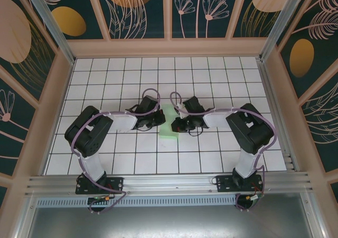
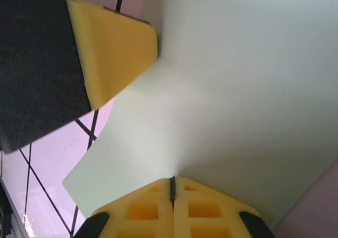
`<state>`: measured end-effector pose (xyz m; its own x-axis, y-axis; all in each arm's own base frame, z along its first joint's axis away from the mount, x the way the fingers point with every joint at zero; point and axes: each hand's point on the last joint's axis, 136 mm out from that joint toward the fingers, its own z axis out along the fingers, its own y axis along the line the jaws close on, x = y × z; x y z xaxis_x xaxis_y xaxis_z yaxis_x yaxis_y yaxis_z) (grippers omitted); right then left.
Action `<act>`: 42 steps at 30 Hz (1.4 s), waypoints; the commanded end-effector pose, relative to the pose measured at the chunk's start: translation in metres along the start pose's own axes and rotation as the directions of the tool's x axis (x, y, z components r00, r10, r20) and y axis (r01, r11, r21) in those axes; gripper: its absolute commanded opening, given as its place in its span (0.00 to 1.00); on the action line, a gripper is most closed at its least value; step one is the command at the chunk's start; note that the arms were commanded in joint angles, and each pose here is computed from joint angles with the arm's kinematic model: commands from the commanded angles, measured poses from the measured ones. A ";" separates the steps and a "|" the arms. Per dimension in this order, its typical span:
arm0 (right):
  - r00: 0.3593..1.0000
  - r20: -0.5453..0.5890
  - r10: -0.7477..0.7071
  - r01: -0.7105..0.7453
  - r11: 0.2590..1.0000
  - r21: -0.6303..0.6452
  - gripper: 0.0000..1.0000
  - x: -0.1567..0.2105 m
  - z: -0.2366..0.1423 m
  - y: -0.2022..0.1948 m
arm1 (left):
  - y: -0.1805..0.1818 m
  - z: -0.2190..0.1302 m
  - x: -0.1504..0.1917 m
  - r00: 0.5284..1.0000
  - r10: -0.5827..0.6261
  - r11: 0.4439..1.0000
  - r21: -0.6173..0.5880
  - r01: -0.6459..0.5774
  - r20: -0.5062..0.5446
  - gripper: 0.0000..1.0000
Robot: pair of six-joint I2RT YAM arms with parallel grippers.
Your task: Fold a paper plane with a square sheet of paper (pick it up from the middle)
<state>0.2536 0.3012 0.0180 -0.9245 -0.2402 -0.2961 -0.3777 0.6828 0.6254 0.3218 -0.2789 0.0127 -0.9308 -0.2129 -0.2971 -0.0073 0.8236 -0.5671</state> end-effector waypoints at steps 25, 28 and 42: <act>0.970 0.217 0.111 -0.122 0.992 0.034 0.00 -0.042 -0.056 0.001 | 0.022 -0.010 -0.024 0.998 0.061 0.993 -0.105 -0.060 0.008 0.00; 0.953 0.265 0.145 -0.157 0.987 0.024 0.00 -0.070 -0.052 -0.001 | 0.025 -0.020 -0.035 0.995 0.100 0.991 -0.096 -0.098 0.020 0.00; 0.957 0.223 0.185 -0.196 0.980 0.028 0.00 -0.109 -0.013 -0.026 | -0.033 -0.058 -0.056 0.992 0.051 0.974 0.215 -0.075 0.114 0.00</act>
<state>0.3482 0.3093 0.0403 -0.9477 0.0173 -0.3187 -0.2070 0.7267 0.6551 0.3557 -0.2515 0.0741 -0.8867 -0.2006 -0.4165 0.1136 0.7788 -0.6170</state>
